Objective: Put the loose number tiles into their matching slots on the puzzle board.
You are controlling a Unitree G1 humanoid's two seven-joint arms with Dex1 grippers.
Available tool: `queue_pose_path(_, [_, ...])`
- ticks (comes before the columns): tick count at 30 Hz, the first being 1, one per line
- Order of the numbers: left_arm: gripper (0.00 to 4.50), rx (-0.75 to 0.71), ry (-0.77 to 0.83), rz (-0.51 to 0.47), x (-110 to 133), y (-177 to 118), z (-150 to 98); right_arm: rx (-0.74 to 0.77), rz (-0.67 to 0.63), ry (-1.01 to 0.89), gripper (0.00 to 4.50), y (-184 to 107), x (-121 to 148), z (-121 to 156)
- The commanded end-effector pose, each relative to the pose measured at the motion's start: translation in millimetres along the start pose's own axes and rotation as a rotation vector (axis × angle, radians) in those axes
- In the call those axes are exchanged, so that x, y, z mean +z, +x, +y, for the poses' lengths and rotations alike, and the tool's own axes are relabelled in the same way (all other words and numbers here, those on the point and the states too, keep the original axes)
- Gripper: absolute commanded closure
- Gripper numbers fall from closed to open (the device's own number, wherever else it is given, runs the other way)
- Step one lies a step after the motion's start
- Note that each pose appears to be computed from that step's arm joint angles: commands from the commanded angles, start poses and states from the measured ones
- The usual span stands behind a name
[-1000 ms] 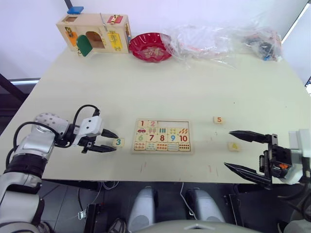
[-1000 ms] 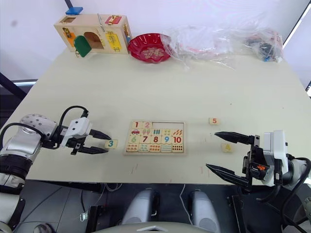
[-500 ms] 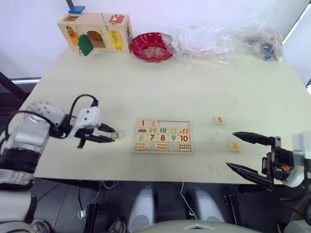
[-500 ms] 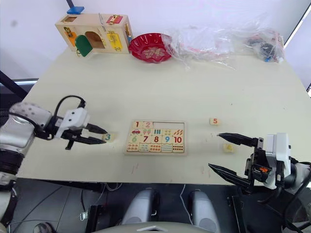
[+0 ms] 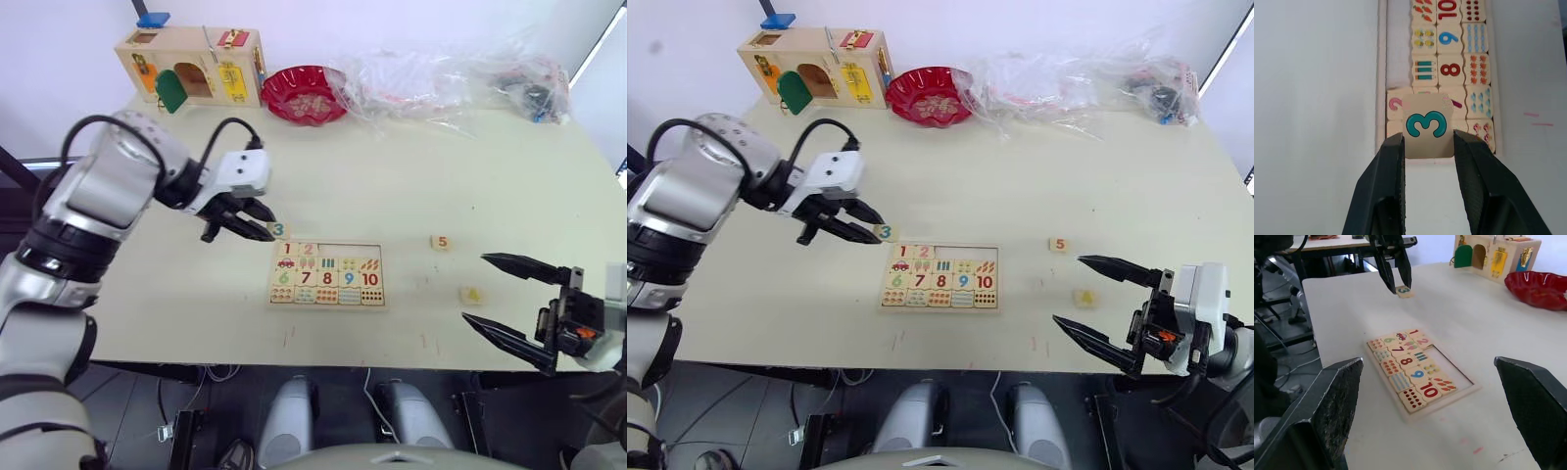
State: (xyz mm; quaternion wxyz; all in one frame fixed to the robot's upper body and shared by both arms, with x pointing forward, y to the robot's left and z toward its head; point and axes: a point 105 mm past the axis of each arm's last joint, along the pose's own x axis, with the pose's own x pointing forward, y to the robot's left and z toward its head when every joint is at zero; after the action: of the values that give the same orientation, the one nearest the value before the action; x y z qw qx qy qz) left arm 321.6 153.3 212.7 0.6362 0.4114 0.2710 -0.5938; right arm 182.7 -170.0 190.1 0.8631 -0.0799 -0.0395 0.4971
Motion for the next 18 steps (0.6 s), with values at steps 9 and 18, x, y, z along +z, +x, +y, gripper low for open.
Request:
queue_pose_path(9, [3.48,-0.014,0.132,0.091,27,31,17,-0.073,0.011,-0.019,0.0,-8,11,10])
queue_pose_path(18, [3.48,-0.021,0.157,0.141,31,57,24,-0.114,0.009,-0.007,0.0,-12,5,13])
